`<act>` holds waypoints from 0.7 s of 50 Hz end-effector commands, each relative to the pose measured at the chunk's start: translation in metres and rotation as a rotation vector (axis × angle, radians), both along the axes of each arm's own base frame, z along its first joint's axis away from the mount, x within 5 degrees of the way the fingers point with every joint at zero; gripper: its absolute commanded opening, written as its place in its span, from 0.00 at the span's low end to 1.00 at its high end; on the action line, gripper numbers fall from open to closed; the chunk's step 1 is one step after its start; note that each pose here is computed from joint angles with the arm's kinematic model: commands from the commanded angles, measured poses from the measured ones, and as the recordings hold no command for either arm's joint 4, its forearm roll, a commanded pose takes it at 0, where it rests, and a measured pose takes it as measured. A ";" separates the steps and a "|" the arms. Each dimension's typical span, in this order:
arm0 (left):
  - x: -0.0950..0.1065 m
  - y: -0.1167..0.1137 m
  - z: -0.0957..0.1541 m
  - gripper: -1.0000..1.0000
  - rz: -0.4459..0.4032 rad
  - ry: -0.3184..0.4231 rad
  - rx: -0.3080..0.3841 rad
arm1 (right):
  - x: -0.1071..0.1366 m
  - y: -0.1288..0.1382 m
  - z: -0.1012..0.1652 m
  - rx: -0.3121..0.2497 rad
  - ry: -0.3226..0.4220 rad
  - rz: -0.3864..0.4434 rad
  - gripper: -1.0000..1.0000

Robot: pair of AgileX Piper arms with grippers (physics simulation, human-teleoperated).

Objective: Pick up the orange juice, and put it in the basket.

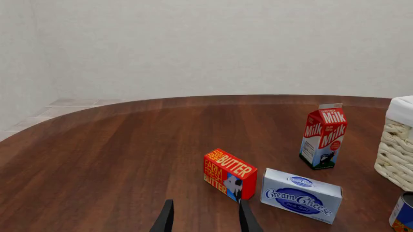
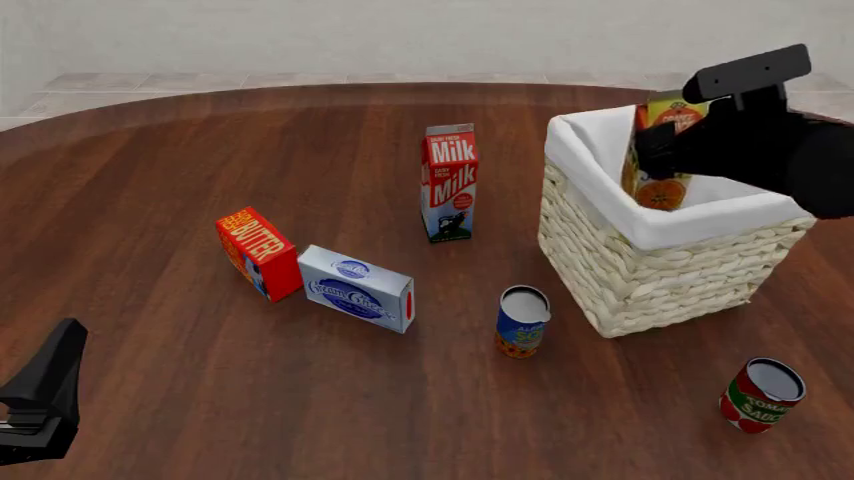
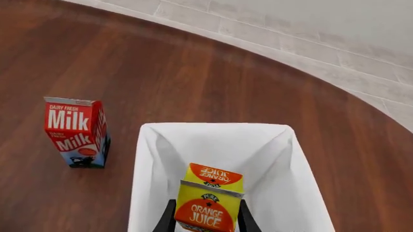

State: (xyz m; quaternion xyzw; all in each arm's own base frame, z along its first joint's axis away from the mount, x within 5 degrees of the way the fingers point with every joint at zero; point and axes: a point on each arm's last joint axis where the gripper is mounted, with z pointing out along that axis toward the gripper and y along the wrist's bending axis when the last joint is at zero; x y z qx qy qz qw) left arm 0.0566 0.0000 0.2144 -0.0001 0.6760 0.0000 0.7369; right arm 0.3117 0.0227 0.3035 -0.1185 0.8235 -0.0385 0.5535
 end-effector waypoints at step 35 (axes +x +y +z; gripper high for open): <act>0.000 0.000 0.000 1.00 0.000 0.000 0.000 | 0.004 -0.003 -0.021 -0.040 0.031 0.005 1.00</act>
